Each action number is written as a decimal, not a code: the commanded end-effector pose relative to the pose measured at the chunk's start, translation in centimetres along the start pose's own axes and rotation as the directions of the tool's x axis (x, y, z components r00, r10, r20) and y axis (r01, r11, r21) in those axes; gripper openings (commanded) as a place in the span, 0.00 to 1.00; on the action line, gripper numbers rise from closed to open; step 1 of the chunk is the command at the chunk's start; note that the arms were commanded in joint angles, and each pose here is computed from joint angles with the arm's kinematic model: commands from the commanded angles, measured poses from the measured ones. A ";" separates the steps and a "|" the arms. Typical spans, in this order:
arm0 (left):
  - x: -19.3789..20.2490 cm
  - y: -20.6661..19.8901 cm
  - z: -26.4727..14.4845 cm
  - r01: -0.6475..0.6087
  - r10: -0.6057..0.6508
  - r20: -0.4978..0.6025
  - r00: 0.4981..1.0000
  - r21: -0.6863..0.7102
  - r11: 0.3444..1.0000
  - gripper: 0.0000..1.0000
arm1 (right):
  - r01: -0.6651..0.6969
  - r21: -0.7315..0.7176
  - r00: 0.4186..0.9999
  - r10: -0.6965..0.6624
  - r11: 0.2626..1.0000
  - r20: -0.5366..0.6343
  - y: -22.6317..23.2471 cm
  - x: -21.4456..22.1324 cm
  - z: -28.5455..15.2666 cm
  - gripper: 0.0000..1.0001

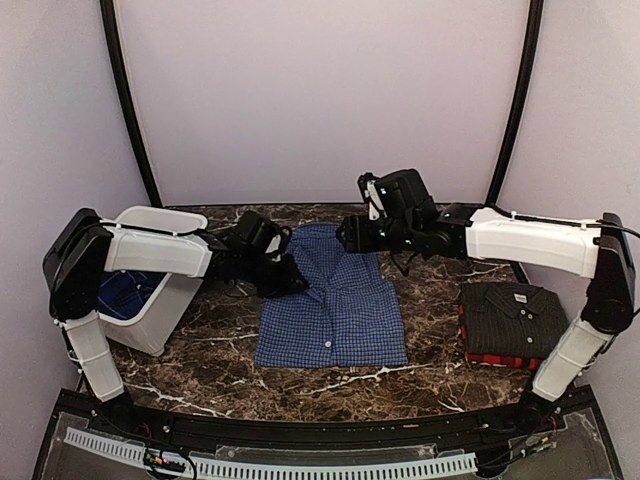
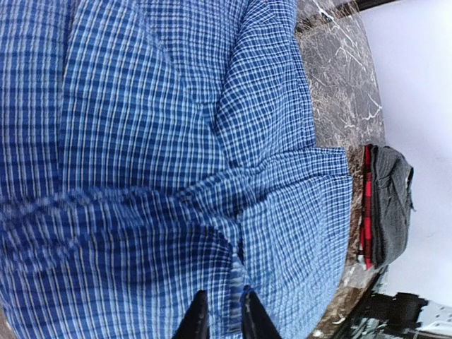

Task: Fold and stack the long sleeve shirts
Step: Smooth out the 2/3-rectangle-folded shirt at the center of the board.

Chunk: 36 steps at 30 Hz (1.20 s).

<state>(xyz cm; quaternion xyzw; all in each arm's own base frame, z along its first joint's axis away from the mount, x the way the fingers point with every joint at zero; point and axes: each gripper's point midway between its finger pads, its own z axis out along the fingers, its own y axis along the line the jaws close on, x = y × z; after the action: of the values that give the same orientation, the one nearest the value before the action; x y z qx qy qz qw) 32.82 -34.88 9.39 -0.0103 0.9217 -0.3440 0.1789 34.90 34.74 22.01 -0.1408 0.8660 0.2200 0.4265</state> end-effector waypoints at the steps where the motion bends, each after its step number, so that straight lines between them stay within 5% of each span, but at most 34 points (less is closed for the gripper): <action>1: -1.9 -2.0 1.0 -0.052 0.051 0.016 0.999 0.065 0.996 0.25 | -0.009 0.030 1.000 0.008 1.000 0.026 -1.3 0.0 -1.6 0.69; 8: -3.6 -2.8 0.6 -0.076 0.073 0.041 0.996 0.061 0.995 0.47 | -0.008 0.019 1.000 0.009 1.000 -0.030 -2.0 2.9 -2.3 0.69; 23: -0.9 6.2 -4.5 -0.007 0.012 0.048 0.999 -0.112 0.994 0.46 | -0.058 0.088 0.987 0.070 0.994 -0.145 -7.2 8.0 -2.9 0.67; 36: -3.4 1.5 -4.8 -0.092 0.090 0.067 0.994 0.017 0.996 0.49 | -0.044 -0.037 0.982 0.037 0.998 -0.184 -4.7 6.6 0.5 0.61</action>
<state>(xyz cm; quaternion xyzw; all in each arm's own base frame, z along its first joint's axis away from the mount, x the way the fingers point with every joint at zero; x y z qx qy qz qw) 33.18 -28.62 9.33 -0.0055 0.9285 -0.3133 0.1991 33.27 28.26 13.84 -0.1244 0.9154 0.1938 0.3301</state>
